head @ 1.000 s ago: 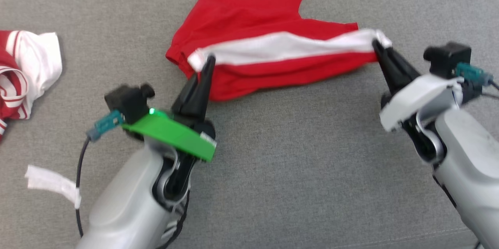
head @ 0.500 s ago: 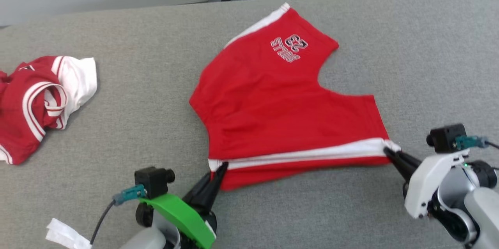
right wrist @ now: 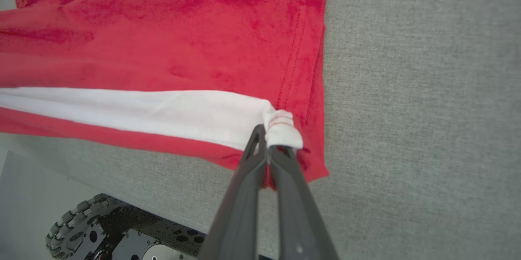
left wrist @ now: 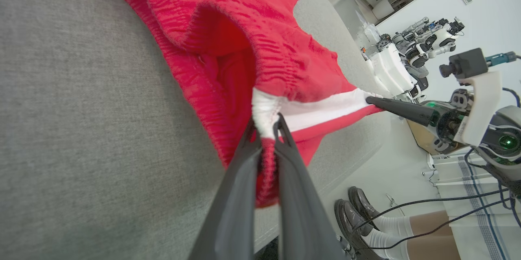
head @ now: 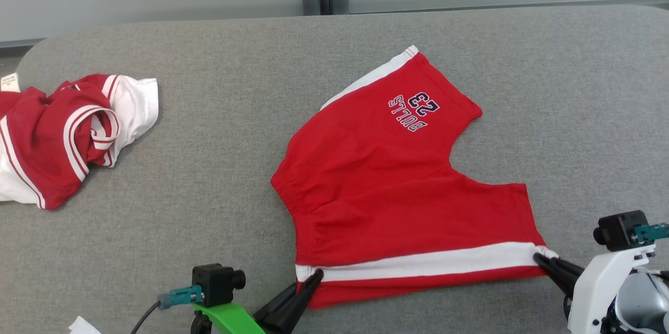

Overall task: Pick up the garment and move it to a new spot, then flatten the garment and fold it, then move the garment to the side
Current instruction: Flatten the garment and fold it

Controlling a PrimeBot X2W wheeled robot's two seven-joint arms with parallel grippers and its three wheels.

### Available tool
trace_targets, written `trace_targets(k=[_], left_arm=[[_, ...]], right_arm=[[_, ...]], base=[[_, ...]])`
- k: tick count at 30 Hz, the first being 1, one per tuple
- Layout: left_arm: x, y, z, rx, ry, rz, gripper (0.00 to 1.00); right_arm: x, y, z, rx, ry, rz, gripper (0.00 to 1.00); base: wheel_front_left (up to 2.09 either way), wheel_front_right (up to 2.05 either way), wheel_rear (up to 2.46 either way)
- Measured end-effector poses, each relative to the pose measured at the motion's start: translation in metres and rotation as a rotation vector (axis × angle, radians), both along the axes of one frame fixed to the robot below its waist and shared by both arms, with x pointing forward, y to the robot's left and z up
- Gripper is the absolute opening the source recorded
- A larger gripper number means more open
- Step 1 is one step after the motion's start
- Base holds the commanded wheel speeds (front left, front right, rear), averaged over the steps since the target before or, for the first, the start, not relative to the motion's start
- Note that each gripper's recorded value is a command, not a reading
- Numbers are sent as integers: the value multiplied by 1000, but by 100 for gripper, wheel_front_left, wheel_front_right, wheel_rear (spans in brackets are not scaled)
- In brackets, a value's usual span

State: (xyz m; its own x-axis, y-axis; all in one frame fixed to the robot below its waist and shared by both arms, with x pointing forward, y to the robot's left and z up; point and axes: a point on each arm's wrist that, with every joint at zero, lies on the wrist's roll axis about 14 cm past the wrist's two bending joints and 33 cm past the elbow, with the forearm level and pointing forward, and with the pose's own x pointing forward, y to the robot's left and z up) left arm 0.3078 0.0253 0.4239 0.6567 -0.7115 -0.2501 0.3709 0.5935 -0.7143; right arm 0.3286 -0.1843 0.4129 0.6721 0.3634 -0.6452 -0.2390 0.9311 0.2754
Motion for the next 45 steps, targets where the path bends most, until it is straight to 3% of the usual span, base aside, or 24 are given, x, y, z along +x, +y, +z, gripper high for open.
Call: trace_targets(k=[5, 13, 22, 36, 37, 38, 39, 40, 41, 45], left_arm=[[15, -2, 24, -70, -57, 35, 0], [74, 0, 57, -136, -167, 122, 0], [131, 9, 63, -162, -211, 259, 0], [176, 55, 22, -33, -186, 487, 0], [176, 55, 18, -23, -181, 485, 15], [175, 54, 15, -17, -176, 483, 48], [174, 53, 13, -14, -169, 481, 100], [174, 53, 10, -12, -162, 481, 100], [174, 53, 9, -10, -158, 482, 100], [175, 52, 10, -11, -160, 483, 100]], right_arm=[[29, -2, 35, -35, -148, 3, 0], [110, 15, 82, -78, -341, 64, 0], [193, 43, 87, -92, -432, 134, 0], [273, 94, 43, -70, -465, 173, 0], [275, 96, 38, -68, -454, 171, 0], [278, 97, 34, -70, -447, 170, 0], [280, 99, 30, -70, -440, 170, 17], [281, 101, 27, -67, -436, 169, 78], [282, 104, 24, -65, -430, 170, 100], [284, 106, 22, -55, -437, 161, 100]], base=[[0, 0, 0], [0, 0, 0], [0, 0, 0], [0, 0, 0], [0, 0, 0], [0, 0, 0], [0, 0, 0], [0, 0, 0], [0, 0, 0], [0, 0, 0]])
